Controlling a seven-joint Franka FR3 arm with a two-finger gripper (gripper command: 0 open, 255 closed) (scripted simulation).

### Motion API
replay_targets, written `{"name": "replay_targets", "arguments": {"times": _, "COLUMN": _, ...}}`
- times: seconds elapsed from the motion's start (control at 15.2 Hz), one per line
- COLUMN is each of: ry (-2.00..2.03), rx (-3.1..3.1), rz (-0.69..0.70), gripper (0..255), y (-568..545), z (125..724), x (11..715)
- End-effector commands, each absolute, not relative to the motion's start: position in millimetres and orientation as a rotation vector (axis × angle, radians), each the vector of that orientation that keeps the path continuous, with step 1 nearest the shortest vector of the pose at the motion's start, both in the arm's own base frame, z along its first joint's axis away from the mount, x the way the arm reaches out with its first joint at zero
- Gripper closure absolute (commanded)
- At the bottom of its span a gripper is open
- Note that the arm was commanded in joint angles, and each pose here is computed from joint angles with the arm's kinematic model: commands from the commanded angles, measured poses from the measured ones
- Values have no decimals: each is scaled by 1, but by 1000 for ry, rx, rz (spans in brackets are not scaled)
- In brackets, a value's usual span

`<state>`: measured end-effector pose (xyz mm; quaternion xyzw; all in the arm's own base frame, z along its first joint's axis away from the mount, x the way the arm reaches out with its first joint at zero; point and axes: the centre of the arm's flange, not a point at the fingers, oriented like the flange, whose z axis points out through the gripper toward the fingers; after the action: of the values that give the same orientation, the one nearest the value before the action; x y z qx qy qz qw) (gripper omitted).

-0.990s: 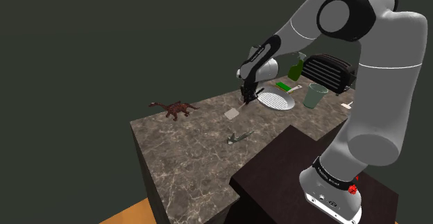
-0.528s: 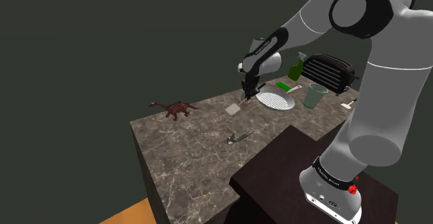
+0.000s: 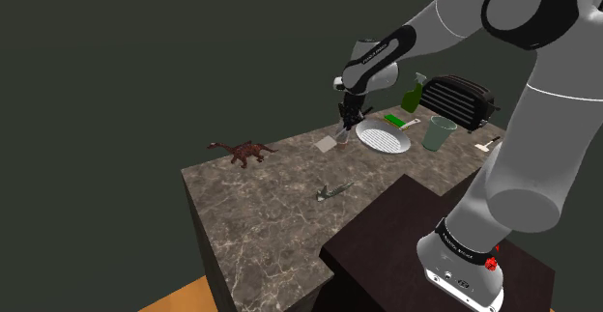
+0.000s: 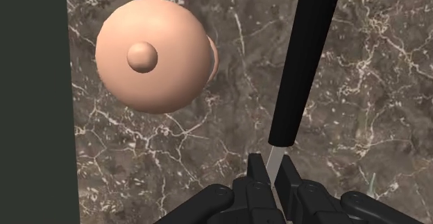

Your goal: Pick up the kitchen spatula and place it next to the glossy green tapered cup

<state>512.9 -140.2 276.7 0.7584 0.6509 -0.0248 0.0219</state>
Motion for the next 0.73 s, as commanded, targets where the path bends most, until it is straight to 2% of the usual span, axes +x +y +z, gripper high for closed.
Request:
{"name": "replay_targets", "arguments": {"times": 0.0, "ry": 2017, "rx": 2350, "rz": -78, "gripper": 255, "y": -141, "z": 286, "x": 512}}
{"name": "replay_targets", "arguments": {"times": 0.66, "ry": 2017, "rx": 2350, "rz": -78, "gripper": 255, "y": -141, "z": 339, "x": 512}}
